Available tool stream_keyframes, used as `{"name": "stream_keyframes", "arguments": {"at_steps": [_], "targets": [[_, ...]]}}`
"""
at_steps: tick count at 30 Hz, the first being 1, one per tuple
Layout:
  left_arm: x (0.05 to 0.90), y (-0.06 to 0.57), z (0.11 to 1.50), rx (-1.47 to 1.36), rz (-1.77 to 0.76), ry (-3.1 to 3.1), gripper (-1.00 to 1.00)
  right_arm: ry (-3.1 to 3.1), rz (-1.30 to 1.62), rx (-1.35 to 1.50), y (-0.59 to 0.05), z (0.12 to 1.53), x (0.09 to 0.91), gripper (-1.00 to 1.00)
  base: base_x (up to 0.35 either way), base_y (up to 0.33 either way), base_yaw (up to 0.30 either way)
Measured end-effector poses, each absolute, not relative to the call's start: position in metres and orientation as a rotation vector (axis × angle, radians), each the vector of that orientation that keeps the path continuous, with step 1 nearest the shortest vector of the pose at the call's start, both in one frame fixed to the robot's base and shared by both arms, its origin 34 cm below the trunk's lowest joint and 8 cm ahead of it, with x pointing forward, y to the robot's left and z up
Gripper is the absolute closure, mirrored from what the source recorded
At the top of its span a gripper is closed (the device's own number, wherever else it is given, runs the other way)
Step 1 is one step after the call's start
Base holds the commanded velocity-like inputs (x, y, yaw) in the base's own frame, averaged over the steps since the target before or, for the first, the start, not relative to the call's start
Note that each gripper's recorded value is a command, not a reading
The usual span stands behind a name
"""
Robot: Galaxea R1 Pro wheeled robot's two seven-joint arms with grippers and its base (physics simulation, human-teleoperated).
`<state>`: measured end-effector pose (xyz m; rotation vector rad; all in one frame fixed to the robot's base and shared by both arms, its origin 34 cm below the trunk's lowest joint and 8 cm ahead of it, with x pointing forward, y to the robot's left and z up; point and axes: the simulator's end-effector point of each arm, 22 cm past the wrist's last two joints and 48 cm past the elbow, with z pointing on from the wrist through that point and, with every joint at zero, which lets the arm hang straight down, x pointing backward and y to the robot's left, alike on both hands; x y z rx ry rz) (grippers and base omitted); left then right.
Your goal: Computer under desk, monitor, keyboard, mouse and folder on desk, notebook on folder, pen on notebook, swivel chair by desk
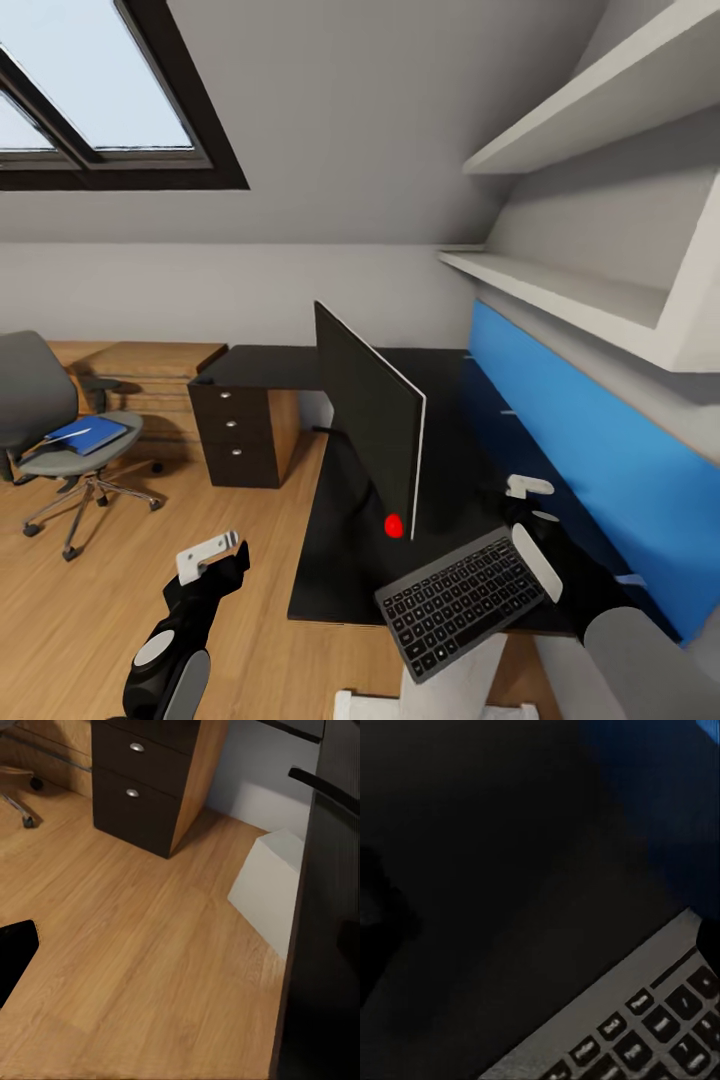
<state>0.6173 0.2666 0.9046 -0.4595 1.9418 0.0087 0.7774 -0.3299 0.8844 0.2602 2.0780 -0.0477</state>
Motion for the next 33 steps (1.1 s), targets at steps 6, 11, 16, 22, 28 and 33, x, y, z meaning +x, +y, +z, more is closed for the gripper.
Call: {"name": "stream_keyframes", "arguments": {"at_steps": [6, 11, 16, 22, 28, 33], "targets": [[0.6168, 0.2671, 0.9119, -0.461, 0.009, 1.941, -1.0, 2.078, -0.047, 0.258, -0.3291, 0.8913, 0.777, -1.0, -0.34, -0.063, 0.0], [0.6168, 0.2672, 0.9124, -0.461, 0.009, 1.94, -1.0, 2.074, -0.047, 0.256, -0.3284, 0.8921, 0.7773, -1.0, -0.275, -0.049, 0.0], [0.6166, 0.2693, 0.9132, -0.465, 0.011, 1.937, -1.0, 2.073, -0.045, 0.25, -0.3263, 0.8922, 0.7771, -1.0, -0.077, -0.012, 0.0], [0.6166, 0.2703, 0.9138, -0.466, 0.013, 1.935, -1.0, 2.076, -0.045, 0.247, -0.3254, 0.8915, 0.7767, -1.0, -0.032, -0.003, 0.0], [0.6169, 0.2707, 0.9134, -0.467, 0.014, 1.935, -1.0, 2.079, -0.045, 0.244, -0.3242, 0.8905, 0.7768, -1.0, -0.255, 0.0, 0.0], [0.6169, 0.2707, 0.9133, -0.467, 0.014, 1.935, -1.0, 2.08, -0.045, 0.243, -0.324, 0.8902, 0.7767, -1.0, -0.322, 0.0, 0.0]]}}
